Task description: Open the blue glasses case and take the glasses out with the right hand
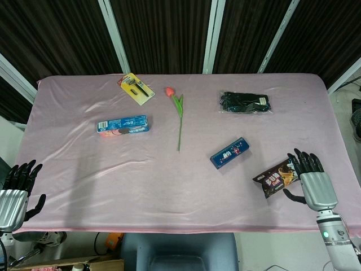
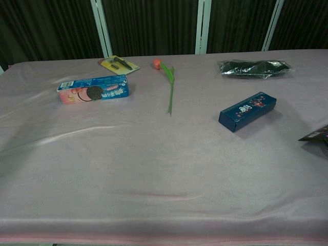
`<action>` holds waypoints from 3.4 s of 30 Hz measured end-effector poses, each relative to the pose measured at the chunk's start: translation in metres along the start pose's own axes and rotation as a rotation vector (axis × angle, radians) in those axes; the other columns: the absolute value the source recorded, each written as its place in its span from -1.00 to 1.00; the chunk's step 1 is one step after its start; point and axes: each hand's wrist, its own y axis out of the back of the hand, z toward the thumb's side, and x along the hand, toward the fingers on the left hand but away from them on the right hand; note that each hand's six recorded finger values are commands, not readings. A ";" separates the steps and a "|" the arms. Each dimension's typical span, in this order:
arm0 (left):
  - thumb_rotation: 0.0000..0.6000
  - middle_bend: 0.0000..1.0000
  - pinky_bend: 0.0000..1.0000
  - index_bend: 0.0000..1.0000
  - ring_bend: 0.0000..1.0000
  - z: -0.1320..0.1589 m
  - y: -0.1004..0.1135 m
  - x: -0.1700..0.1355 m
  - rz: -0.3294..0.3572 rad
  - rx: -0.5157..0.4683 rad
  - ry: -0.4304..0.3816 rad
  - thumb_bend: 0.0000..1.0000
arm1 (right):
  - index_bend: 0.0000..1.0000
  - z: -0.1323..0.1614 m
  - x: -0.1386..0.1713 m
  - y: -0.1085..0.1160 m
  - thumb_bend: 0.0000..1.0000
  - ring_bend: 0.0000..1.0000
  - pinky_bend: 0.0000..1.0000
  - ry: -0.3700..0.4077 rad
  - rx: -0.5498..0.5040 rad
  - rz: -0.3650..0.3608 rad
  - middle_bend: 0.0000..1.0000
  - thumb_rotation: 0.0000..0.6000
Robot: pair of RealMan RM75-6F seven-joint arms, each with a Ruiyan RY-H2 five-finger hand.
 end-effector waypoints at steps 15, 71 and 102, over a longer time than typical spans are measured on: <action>1.00 -1.00 -0.97 -1.00 -1.00 0.008 -0.002 0.010 -0.006 -0.015 -0.037 -0.24 | -0.73 0.015 -0.069 -0.009 -0.29 -1.00 -1.00 0.107 0.143 0.012 -1.00 1.00; 1.00 -1.00 -0.97 -1.00 -1.00 0.004 -0.005 0.008 -0.015 0.008 -0.013 -0.24 | 0.10 0.102 -0.206 -0.066 0.05 -1.00 -1.00 0.346 0.328 0.103 -0.92 1.00; 1.00 -1.00 -0.97 -1.00 -1.00 0.007 -0.006 0.007 -0.017 0.009 -0.028 -0.24 | 0.53 0.110 -0.207 -0.060 0.66 -0.96 -1.00 0.340 0.344 0.115 -0.75 1.00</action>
